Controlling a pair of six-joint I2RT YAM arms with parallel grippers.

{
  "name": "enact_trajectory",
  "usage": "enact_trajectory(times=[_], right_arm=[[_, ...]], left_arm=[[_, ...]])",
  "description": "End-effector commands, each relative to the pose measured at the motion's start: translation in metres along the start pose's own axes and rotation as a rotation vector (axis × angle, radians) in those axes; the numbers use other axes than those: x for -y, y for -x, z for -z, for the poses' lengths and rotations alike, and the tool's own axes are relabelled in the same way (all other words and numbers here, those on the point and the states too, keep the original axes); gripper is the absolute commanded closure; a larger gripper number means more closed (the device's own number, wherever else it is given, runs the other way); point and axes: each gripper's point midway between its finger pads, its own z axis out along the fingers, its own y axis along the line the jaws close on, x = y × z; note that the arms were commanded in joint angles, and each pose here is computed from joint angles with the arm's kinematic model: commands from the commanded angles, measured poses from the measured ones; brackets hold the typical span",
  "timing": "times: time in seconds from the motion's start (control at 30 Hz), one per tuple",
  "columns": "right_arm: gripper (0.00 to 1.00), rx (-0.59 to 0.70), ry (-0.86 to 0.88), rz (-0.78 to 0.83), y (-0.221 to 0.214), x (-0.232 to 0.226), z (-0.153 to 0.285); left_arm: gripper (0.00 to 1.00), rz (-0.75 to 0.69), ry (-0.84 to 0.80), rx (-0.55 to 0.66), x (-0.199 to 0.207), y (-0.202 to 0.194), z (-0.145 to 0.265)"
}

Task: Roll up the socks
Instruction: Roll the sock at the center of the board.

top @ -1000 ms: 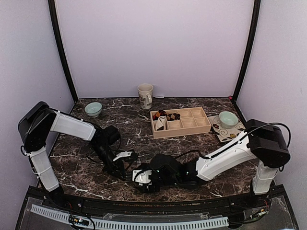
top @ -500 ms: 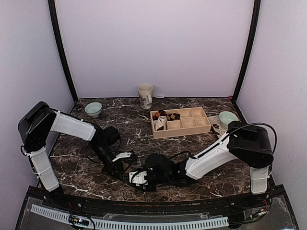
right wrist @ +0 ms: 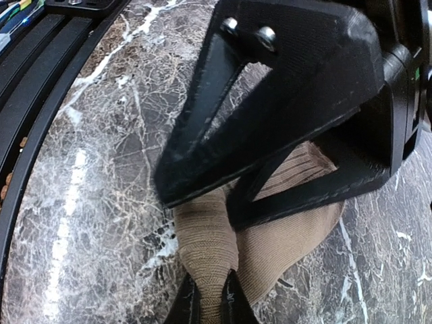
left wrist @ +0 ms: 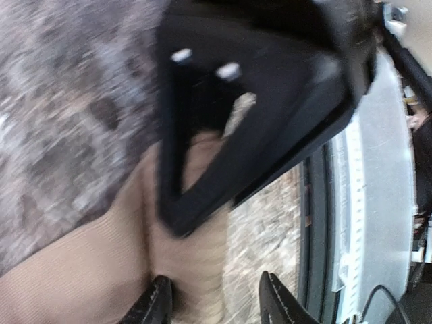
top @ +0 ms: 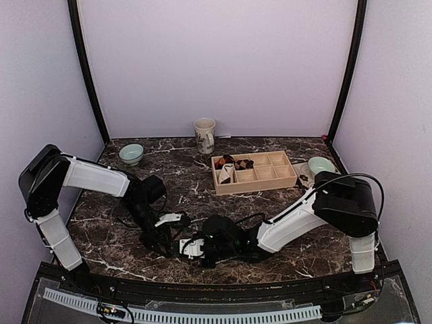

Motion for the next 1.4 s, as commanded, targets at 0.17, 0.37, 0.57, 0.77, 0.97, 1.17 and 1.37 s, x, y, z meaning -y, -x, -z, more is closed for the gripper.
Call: enact_trajectory(times=[0.17, 0.37, 0.57, 0.77, 0.97, 1.17, 1.37], right_arm=[[1.00, -0.107, -0.019, -0.056, -0.036, -0.008, -0.006], [1.00, -0.138, -0.038, -0.056, -0.041, -0.011, -0.005], [1.00, -0.188, -0.059, -0.054, -0.049, -0.016, -0.001], [1.00, -0.222, -0.092, -0.041, -0.052, -0.019, 0.005], [1.00, -0.212, -0.115, 0.060, -0.034, -0.025, 0.001], [1.00, -0.185, -0.084, 0.130, -0.018, -0.027, -0.013], [1.00, -0.177, -0.029, 0.164, -0.015, -0.034, -0.024]], left_arm=[[0.54, 0.153, 0.301, -0.118, -0.054, -0.047, 0.048], [0.59, 0.193, 0.337, -0.102, -0.078, -0.036, 0.056], [0.61, 0.203, 0.332, -0.099, -0.089, -0.028, 0.055], [0.63, 0.211, 0.345, -0.129, -0.096, -0.035, 0.051], [0.64, 0.205, 0.322, -0.148, -0.100, -0.029, 0.038], [0.65, 0.174, 0.290, -0.168, -0.093, -0.024, 0.025], [0.66, 0.169, 0.268, -0.173, -0.087, -0.028, 0.019]])
